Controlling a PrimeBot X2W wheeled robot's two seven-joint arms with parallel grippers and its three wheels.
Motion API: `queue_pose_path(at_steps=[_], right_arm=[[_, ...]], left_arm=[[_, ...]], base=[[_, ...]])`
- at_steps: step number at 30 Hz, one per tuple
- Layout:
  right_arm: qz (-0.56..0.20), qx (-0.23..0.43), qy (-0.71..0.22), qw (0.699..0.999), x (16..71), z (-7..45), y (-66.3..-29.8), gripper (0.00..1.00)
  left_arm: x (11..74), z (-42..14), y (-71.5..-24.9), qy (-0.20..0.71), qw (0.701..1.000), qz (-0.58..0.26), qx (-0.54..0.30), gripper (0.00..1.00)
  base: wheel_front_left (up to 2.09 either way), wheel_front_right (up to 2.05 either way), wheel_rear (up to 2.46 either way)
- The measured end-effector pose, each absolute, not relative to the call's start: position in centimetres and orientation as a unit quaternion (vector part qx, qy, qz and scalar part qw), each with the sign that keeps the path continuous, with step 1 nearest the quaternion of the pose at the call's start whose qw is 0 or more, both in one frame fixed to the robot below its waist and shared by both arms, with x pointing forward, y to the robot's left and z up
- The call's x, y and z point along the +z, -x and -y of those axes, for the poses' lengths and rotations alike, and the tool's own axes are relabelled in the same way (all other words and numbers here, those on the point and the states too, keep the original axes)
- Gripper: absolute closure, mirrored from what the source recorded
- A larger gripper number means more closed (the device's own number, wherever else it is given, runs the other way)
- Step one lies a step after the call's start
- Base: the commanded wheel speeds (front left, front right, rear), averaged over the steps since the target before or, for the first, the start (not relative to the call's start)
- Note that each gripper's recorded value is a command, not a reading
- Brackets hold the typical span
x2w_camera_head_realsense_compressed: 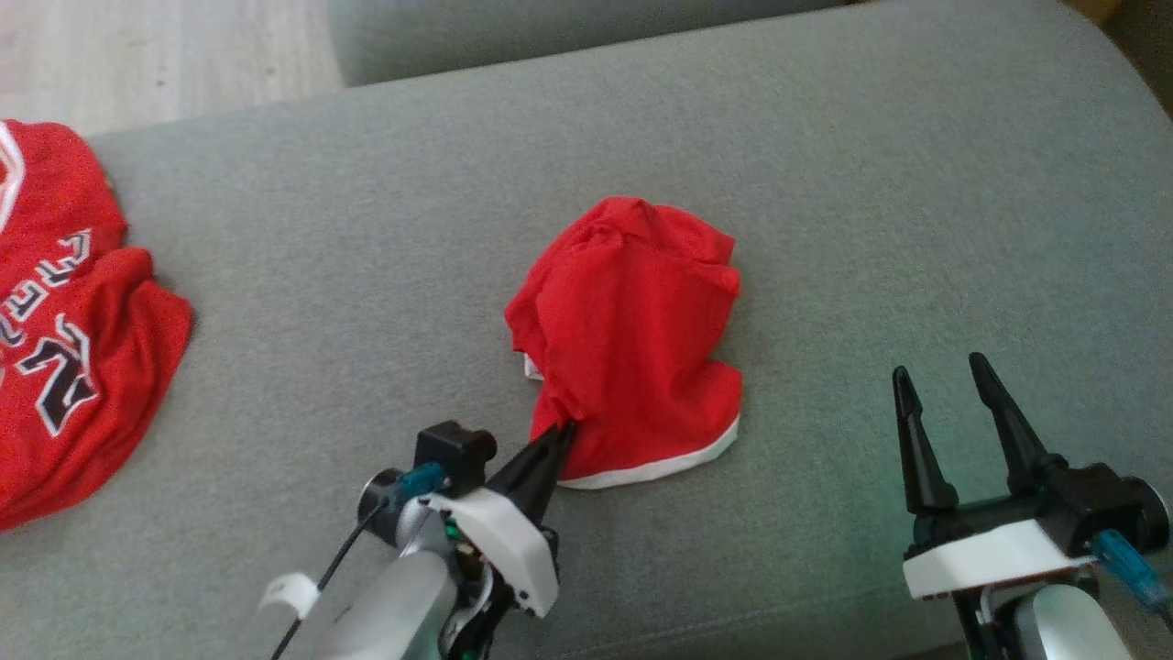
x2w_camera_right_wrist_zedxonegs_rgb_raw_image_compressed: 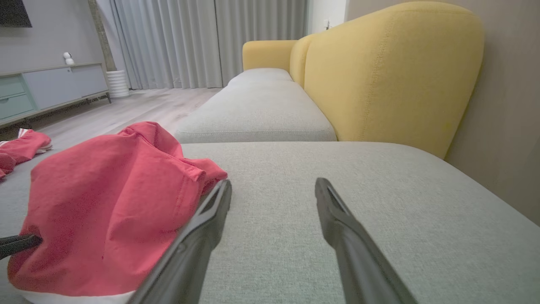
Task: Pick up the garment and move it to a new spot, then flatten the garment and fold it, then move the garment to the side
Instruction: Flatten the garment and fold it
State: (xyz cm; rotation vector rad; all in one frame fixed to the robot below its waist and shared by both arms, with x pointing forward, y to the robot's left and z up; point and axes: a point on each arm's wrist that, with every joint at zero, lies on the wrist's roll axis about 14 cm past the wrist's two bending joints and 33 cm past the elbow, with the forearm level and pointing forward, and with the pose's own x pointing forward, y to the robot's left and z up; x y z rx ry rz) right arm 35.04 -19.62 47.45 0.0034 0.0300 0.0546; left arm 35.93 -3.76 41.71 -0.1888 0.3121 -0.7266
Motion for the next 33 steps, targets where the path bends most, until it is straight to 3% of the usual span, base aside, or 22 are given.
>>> queue_pose_path(at_steps=[6, 15, 23, 27, 33], right_arm=[[-0.028, 0.007, -0.001, 1.000, 46.7, 20.9, -34.6, 0.00], [-0.014, 0.014, -0.005, 1.000, 47.5, 20.4, -34.7, 0.00], [0.005, 0.019, -0.006, 1.000, 48.7, 20.1, -34.5, 0.00], [0.002, 0.020, -0.007, 1.000, 48.5, 20.0, -33.8, 0.00], [0.000, 0.024, -0.008, 1.000, 48.4, 19.7, -33.9, 0.00]], left_arm=[[42.5, 5.9, -37.2, 0.116, 0.907, -0.152, -0.376, 1.00], [52.9, 7.5, -41.1, 0.079, 0.912, -0.008, -0.402, 1.00], [62.0, 1.8, -44.9, -0.012, 0.936, 0.069, -0.344, 1.00], [65.0, 1.3, -44.1, -0.043, 0.933, 0.080, -0.349, 1.00], [63.3, 5.4, -41.7, -0.034, 0.916, 0.034, -0.399, 1.00]], base=[[0.00, 0.00, 0.00], [0.00, 0.00, 0.00], [0.00, 0.00, 0.00], [0.00, 0.00, 0.00], [0.00, 0.00, 0.00]])
